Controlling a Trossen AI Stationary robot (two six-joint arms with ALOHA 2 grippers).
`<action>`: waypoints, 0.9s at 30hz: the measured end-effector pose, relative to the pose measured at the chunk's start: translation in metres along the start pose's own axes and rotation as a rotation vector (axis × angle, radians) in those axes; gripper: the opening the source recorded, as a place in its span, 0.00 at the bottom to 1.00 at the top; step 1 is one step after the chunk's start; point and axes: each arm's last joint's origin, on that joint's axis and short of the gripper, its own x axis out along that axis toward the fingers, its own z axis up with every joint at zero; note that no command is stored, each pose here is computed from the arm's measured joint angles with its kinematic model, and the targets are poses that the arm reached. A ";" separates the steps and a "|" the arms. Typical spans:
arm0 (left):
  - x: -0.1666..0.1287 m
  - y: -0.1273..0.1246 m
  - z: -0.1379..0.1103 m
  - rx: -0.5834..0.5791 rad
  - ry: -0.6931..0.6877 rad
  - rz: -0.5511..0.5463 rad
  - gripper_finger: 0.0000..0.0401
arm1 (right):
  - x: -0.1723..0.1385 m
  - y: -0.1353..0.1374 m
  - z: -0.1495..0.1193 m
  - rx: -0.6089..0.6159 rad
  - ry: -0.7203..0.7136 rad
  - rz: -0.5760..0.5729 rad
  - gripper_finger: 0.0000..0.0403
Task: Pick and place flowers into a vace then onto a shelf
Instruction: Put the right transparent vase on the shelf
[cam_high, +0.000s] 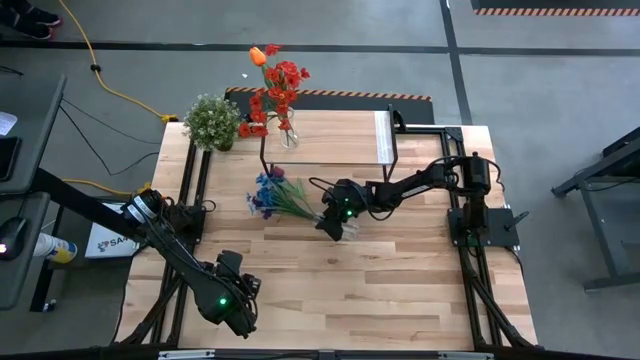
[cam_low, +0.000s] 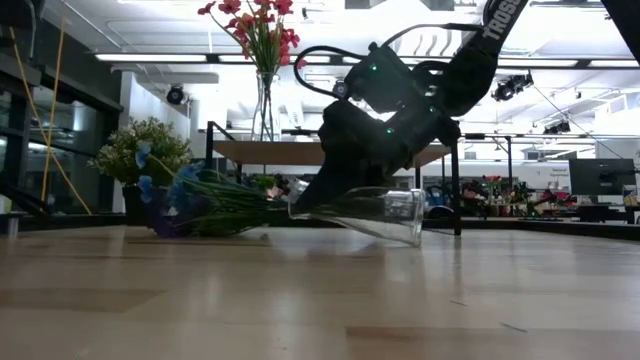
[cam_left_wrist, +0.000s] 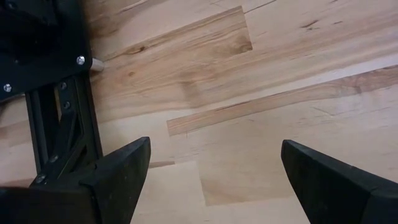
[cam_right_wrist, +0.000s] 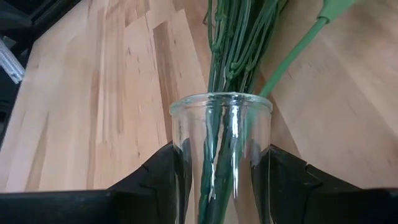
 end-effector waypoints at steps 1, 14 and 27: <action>0.000 0.000 0.000 0.000 0.000 0.000 0.98 | 0.000 0.000 0.000 0.001 0.000 -0.006 0.42; 0.000 0.000 0.001 0.001 -0.033 -0.017 0.98 | 0.000 -0.001 0.002 -0.022 -0.039 -0.036 0.42; 0.006 -0.017 0.036 -0.141 -0.168 -0.045 0.98 | 0.000 -0.001 0.002 -0.030 -0.037 -0.032 0.42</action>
